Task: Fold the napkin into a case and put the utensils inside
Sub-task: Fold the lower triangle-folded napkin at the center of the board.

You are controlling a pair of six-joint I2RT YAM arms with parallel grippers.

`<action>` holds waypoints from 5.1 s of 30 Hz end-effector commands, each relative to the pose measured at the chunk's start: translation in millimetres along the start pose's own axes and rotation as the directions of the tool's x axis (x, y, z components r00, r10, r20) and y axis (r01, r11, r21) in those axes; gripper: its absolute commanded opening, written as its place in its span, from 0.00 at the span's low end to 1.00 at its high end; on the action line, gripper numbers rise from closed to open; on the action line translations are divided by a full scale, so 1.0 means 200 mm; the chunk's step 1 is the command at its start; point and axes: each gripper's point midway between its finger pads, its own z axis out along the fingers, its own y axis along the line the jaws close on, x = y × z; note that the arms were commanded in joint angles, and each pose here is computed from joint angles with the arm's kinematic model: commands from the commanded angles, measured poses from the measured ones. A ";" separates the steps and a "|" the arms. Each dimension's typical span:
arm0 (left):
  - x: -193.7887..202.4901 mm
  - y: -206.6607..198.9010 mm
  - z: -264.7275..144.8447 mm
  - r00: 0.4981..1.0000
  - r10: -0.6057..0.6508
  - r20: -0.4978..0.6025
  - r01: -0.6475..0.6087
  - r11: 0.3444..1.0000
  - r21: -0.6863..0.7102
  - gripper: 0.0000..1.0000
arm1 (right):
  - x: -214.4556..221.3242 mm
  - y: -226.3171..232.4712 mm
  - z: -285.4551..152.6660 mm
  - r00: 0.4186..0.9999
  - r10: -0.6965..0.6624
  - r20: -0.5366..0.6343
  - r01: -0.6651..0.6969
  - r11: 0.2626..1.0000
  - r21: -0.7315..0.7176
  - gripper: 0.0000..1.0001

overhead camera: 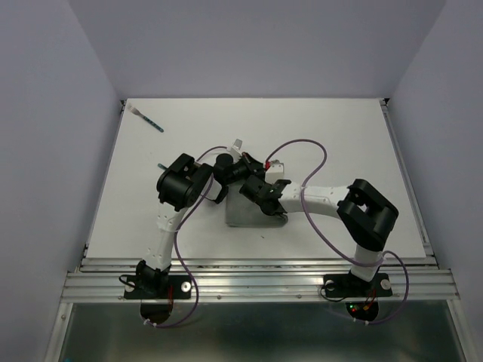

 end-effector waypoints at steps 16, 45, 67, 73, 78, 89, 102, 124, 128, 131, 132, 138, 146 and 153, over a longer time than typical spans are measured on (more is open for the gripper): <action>-0.01 -0.27 -0.10 0.994 0.113 0.012 -0.114 0.982 0.149 0.45 | 0.12 0.08 0.09 0.998 -0.060 -0.030 0.059 0.998 -0.019 0.07; -0.10 -0.24 -0.23 0.978 0.211 0.007 -0.211 0.977 -0.032 0.39 | 0.17 0.08 0.07 0.997 -0.055 -0.054 0.051 0.997 -0.057 0.07; -0.16 -0.23 -0.25 0.948 0.318 0.000 -0.315 0.939 -0.140 0.39 | 0.14 0.11 -0.02 0.998 -0.006 -0.067 -0.006 0.984 -0.176 0.20; -0.17 -0.24 -0.26 0.934 0.356 -0.010 -0.352 0.919 -0.179 0.39 | 0.11 0.11 -0.08 0.998 0.025 -0.065 -0.041 0.969 -0.244 0.56; -0.18 -0.30 -0.27 0.926 0.378 -0.006 -0.373 0.910 -0.184 0.39 | 0.05 0.10 -0.11 0.995 0.074 -0.072 -0.092 0.955 -0.283 0.58; -0.19 -0.36 -0.29 0.909 0.414 -0.037 -0.413 0.888 -0.204 0.38 | -0.10 -0.03 -0.12 0.966 0.226 -0.129 -0.259 0.882 -0.393 0.94; -0.26 -0.14 -0.32 0.897 0.434 -0.088 -0.430 0.806 -0.406 0.36 | -0.43 -0.29 0.25 0.921 0.367 -0.132 -0.389 0.833 -0.394 0.95; -0.22 0.13 -0.33 0.909 0.378 -0.178 -0.415 0.764 -0.494 0.35 | -0.51 -0.06 0.44 0.897 0.402 -0.185 -0.433 0.711 -0.555 0.60; -0.22 0.15 -0.35 0.911 0.374 -0.173 -0.408 0.761 -0.505 0.35 | -0.48 -0.06 0.42 0.891 0.406 -0.202 -0.445 0.701 -0.557 0.66; -0.20 0.16 -0.36 0.915 0.365 -0.170 -0.399 0.764 -0.506 0.35 | -0.47 -0.07 0.41 0.882 0.423 -0.208 -0.462 0.688 -0.560 0.68; -0.20 0.16 -0.37 0.916 0.363 -0.168 -0.397 0.766 -0.505 0.35 | -0.44 -0.07 0.41 0.879 0.423 -0.219 -0.469 0.686 -0.557 0.69; -0.18 0.17 -0.38 0.920 0.356 -0.167 -0.390 0.773 -0.500 0.34 | -0.44 -0.09 0.41 0.850 0.479 -0.219 -0.514 0.668 -0.538 0.58; -0.17 0.16 -0.39 0.920 0.355 -0.163 -0.388 0.774 -0.500 0.34 | -0.54 -0.11 0.39 0.863 0.475 -0.174 -0.488 0.692 -0.532 0.40; -0.16 0.15 -0.42 0.928 0.349 -0.135 -0.367 0.778 -0.510 0.34 | -0.48 -0.23 0.40 0.861 0.483 -0.156 -0.503 0.768 -0.396 0.77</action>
